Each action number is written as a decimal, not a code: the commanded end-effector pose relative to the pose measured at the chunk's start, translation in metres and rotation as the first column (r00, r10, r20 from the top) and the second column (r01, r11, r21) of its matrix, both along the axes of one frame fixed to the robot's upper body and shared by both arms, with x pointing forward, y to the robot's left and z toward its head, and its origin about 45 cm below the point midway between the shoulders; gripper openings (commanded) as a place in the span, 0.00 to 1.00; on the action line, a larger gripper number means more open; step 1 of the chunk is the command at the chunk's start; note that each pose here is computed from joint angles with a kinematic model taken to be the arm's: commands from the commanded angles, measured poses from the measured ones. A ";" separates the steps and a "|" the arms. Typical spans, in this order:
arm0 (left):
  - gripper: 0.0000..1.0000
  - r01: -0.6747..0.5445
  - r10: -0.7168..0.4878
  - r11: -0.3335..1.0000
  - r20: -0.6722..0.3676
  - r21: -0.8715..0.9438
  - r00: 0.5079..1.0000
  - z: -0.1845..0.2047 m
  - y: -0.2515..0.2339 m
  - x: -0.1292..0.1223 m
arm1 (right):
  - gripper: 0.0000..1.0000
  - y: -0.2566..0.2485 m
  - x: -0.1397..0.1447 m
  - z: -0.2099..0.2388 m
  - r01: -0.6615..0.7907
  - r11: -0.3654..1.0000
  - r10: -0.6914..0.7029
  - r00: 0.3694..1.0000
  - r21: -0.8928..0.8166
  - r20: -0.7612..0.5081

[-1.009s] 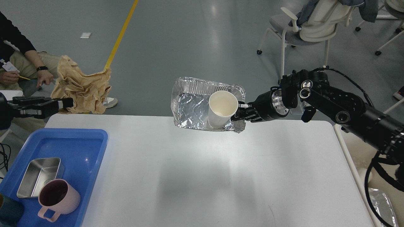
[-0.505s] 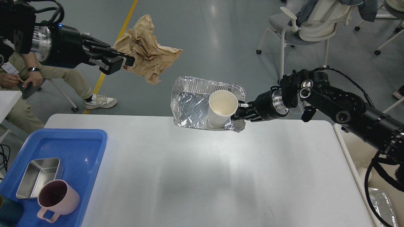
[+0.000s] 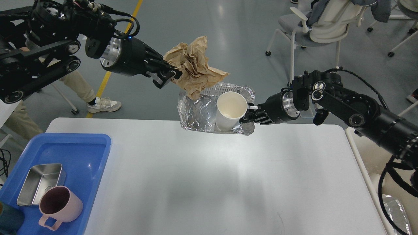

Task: Tidy desktop
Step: 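Lower the paper bag into the foil tray and release it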

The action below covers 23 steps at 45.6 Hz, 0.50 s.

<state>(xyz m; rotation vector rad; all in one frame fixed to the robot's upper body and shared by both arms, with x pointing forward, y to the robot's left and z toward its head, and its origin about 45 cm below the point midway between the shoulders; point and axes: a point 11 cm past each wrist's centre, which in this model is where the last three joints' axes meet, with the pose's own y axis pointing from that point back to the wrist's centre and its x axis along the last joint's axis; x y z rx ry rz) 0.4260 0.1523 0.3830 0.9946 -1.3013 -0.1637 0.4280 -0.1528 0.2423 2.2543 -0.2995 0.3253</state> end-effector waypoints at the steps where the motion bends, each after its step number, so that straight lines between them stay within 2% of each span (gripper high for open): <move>1: 0.07 0.007 -0.007 1.000 -0.009 0.017 1.000 -0.009 -0.010 0.003 | 0.00 0.001 0.000 0.002 -0.002 1.000 0.002 1.000 0.002 0.003; 8: 0.08 0.024 -0.024 0.999 -0.029 0.020 0.999 -0.020 -0.026 0.004 | 0.00 0.002 0.000 0.004 -0.009 1.000 0.009 1.000 0.003 0.008; 15: 0.15 0.030 -0.029 0.999 -0.035 0.019 0.999 -0.023 -0.031 0.004 | 0.00 0.002 0.000 0.005 -0.009 1.000 0.009 1.000 0.004 0.010; 19: 0.36 0.026 -0.026 1.000 -0.033 0.017 0.999 -0.025 -0.038 0.006 | 0.00 0.001 0.000 0.005 -0.006 1.000 0.006 1.000 0.004 0.011; 23: 0.64 -0.002 0.002 1.000 -0.013 0.016 1.000 -0.024 -0.042 0.011 | 0.00 0.001 0.000 0.006 -0.007 1.000 0.007 1.000 0.005 0.011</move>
